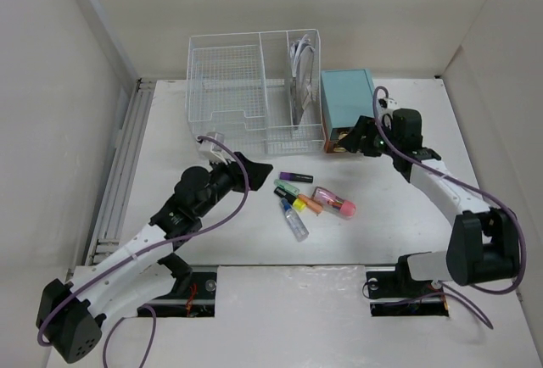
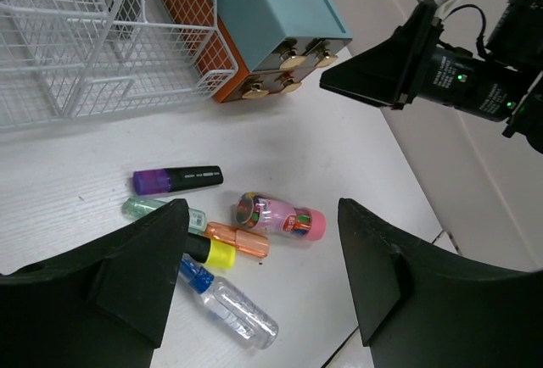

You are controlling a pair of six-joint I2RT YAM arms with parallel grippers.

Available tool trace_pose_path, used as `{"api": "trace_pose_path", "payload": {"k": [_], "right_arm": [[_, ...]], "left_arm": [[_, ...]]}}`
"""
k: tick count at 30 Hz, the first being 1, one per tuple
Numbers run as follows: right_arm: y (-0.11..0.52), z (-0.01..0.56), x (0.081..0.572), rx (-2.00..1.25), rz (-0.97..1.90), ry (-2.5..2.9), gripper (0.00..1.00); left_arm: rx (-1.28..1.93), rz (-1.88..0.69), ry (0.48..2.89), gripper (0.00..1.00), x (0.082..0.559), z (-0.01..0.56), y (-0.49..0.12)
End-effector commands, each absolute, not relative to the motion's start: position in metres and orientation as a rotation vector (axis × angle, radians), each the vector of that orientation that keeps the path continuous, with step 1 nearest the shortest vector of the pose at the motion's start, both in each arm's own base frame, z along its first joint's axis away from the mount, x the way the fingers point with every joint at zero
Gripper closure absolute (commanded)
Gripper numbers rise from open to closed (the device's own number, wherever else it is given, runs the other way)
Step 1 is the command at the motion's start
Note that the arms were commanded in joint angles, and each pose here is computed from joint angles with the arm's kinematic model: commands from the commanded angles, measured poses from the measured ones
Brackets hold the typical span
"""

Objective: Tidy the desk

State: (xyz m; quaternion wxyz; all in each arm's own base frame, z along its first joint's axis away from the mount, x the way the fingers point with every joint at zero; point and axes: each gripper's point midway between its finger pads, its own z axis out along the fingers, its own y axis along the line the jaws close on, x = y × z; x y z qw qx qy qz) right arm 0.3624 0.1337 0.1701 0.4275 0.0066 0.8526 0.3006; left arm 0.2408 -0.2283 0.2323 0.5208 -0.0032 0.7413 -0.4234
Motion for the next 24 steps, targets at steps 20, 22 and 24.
{"api": "trace_pose_path", "payload": {"k": [20, 22, 24], "right_arm": [[0.134, 0.152, 0.422, 0.168, 0.792, 2.021, 0.33], [0.134, 0.15, 0.424, 0.168, 0.792, 2.021, 0.36], [0.133, 0.145, 0.425, 0.179, 0.781, 2.03, 0.4]], "left_arm": [[-0.01, -1.077, 1.69, 0.29, 0.233, 0.242, -0.227], [-0.01, -1.081, 1.68, 0.29, 0.232, 0.245, -0.227], [-0.01, -1.077, 1.69, 0.29, 0.232, 0.24, -0.226]]}}
